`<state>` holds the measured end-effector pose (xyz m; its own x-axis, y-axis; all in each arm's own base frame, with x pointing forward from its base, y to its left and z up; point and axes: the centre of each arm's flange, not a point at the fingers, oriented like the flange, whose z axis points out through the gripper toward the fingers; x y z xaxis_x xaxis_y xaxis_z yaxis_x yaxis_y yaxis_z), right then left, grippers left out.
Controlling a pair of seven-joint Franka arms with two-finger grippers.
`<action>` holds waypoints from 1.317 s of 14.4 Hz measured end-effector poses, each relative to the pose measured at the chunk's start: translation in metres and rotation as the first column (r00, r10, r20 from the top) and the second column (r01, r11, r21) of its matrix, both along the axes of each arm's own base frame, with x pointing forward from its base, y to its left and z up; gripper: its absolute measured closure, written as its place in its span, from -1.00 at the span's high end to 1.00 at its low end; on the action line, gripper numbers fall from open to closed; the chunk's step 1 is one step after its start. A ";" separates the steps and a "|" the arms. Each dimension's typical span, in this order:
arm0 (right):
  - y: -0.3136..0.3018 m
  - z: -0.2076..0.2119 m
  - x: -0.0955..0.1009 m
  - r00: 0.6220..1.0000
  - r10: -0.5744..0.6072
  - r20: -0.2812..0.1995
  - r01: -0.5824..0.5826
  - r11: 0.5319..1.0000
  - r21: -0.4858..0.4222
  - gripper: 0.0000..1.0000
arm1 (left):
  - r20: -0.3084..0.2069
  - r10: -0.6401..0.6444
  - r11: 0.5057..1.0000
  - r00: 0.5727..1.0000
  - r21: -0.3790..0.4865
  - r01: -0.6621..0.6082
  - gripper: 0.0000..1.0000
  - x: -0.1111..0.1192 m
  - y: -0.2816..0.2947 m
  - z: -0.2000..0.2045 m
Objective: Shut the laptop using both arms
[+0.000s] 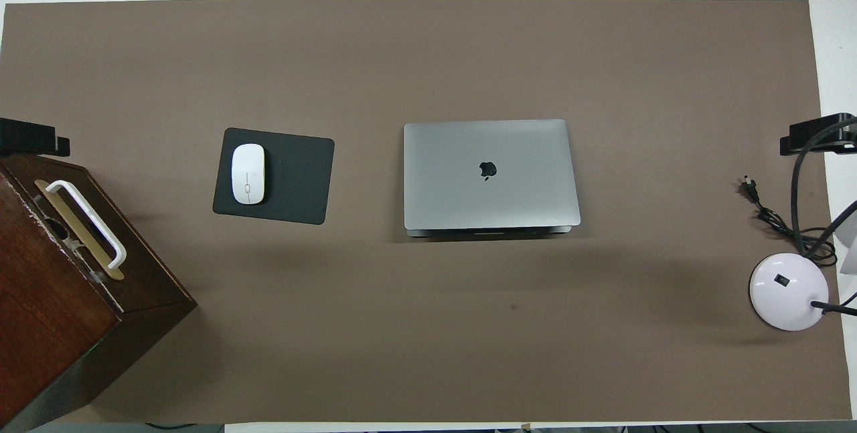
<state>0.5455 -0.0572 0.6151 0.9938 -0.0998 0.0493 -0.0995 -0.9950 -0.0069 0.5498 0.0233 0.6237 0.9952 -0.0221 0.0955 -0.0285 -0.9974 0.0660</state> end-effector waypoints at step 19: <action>0.001 -0.002 -0.003 1.000 0.001 -0.027 -0.001 1.000 0.003 1.00 | -0.058 0.034 0.998 0.998 0.056 -0.030 1.00 -0.016 0.005 -0.022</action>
